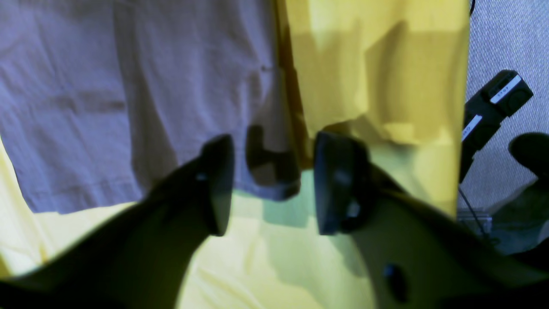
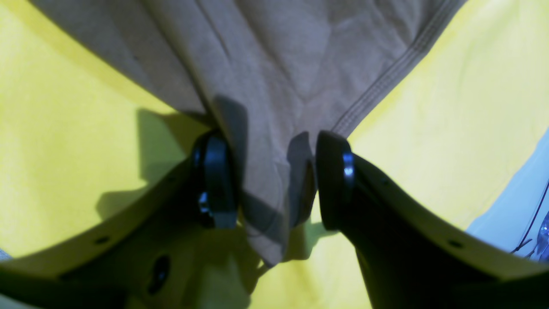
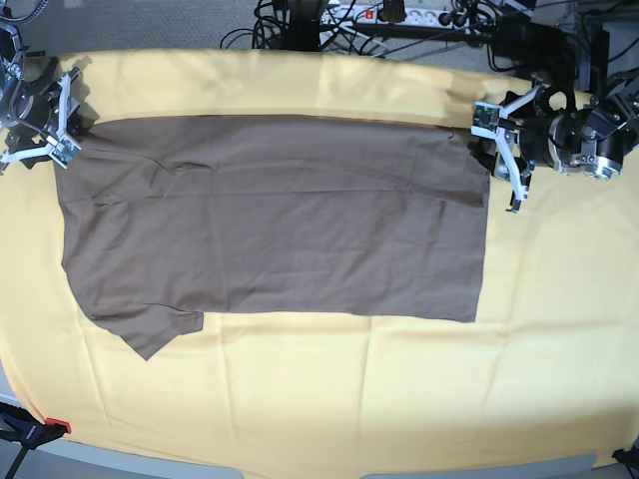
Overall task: Fold the T-shirt properly
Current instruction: 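Drag the shoulder edge back with both grippers to smooth the shirt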
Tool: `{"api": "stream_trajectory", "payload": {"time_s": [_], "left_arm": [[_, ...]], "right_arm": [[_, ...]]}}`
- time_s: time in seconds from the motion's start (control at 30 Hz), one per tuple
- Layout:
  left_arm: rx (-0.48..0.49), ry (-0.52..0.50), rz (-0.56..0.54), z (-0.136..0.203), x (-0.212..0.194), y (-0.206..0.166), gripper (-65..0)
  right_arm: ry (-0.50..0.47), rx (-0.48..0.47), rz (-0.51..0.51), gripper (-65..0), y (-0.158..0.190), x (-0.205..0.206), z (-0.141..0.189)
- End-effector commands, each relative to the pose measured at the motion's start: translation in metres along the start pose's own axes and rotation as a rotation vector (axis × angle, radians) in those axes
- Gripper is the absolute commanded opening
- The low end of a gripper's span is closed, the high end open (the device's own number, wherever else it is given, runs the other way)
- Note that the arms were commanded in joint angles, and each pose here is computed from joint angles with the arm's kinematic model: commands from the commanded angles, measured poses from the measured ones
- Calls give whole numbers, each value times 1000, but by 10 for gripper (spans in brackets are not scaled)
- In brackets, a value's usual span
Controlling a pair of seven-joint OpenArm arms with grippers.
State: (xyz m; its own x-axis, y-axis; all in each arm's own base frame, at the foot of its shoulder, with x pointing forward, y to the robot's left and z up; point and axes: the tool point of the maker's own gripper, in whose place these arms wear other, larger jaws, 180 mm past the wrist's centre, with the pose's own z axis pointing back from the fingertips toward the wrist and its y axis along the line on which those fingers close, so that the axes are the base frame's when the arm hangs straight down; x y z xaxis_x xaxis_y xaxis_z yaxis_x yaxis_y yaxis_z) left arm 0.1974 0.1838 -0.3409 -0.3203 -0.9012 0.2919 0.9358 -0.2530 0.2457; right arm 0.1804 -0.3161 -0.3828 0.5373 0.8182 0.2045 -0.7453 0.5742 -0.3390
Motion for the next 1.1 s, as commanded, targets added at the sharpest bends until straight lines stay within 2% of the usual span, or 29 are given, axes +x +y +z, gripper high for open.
{"api": "stream_trajectory", "payload": {"time_s": [0.0, 0.07, 0.13, 0.17, 0.27, 0.33, 0.4, 0.5, 0.77, 0.9, 1.07], "left_arm": [[20, 2, -1, 8, -2, 7, -438], [18, 0, -1, 7, -1, 6, -500], [19, 1, -1, 7, -2, 6, -618], [20, 4, -3, 7, -2, 6, -650], [28, 4, -1, 7, -2, 8, -650], [40, 5, 2, 7, -2, 10, -650], [39, 7, 2, 8, -3, 10, -650], [28, 19, 1, 11, -7, 7, -650], [0, 59, 3, 24, -23, -1, -650], [-10, 7, 29, 28, -16, -4, -650], [-41, -55, 77, 33, 2, -14, -650]], "right_arm": [[31, -23, 15, -337, -9, -6, 3], [31, -23, 16, -337, -9, -6, 3], [32, -23, 16, -337, -9, -6, 3], [31, -23, 15, -337, -9, -6, 3], [31, -24, 16, -347, -9, -6, 3], [31, -26, 15, -457, -10, -5, 3], [43, -32, 24, -648, -11, -8, 3], [97, -54, 53, -650, -15, -17, 4], [154, 3, 179, -650, -11, -21, 21], [180, 27, 233, -650, -4, -27, 27], [214, 40, 246, -650, 0, -34, 29]]}}
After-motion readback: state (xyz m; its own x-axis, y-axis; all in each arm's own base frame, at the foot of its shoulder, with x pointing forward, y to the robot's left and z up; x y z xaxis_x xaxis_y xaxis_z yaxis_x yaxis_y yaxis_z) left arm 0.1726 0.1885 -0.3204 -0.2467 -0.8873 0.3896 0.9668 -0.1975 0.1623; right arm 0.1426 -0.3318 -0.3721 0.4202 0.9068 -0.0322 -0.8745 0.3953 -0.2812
